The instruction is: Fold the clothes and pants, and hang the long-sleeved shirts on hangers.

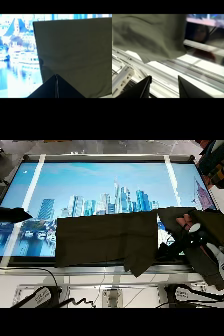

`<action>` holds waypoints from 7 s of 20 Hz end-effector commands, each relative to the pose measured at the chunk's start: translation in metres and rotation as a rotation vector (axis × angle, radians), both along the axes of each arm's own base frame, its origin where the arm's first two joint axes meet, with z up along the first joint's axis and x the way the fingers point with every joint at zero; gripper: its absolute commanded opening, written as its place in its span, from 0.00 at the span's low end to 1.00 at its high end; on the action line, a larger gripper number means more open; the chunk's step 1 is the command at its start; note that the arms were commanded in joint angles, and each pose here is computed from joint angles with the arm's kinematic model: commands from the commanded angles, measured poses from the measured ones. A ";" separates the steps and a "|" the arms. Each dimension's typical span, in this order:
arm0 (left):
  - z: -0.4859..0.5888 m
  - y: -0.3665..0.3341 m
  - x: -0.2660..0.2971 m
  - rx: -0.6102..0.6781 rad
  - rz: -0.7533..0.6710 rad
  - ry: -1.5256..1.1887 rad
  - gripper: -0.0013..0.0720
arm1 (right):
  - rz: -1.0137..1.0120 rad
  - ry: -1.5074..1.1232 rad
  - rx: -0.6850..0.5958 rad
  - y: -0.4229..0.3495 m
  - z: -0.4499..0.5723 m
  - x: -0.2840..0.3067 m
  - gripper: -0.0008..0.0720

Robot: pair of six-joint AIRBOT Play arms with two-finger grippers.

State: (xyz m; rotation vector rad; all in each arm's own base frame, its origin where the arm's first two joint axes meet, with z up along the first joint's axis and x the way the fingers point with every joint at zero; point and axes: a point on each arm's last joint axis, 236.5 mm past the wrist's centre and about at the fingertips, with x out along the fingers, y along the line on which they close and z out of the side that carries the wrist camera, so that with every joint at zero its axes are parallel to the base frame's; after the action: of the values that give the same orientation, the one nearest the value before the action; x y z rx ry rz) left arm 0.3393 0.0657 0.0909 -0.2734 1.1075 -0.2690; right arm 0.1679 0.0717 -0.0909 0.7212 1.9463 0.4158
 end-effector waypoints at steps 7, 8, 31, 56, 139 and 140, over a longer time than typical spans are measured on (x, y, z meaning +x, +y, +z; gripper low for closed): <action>-0.098 -0.031 -0.069 -0.130 0.076 0.206 0.31 | -0.155 -0.195 0.081 0.032 -0.028 0.021 0.03; -0.105 -0.035 -0.075 -0.146 0.076 0.226 0.54 | -0.158 -0.214 0.095 0.034 -0.026 0.025 0.03; -0.211 -0.067 -0.177 -0.055 -0.100 0.479 0.07 | -0.192 -0.326 0.146 0.042 -0.006 0.046 0.03; -0.082 -0.049 0.062 -0.221 0.245 -0.261 0.03 | -0.820 -1.004 -0.172 0.007 0.114 0.285 0.03; 0.017 -0.310 0.093 -0.238 -0.424 -0.378 0.98 | -0.193 -0.450 0.084 0.136 -0.027 0.245 0.75; 0.029 -0.299 0.094 -0.237 -0.406 -0.401 0.98 | -0.204 -0.430 0.106 0.152 -0.031 0.242 0.70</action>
State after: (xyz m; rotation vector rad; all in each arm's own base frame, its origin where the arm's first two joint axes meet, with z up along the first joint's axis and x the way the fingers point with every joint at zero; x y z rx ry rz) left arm 0.4347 -0.2712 0.1023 -0.2592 0.7447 -0.8188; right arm 0.4103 0.1781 -0.1035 0.7404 1.4453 0.5080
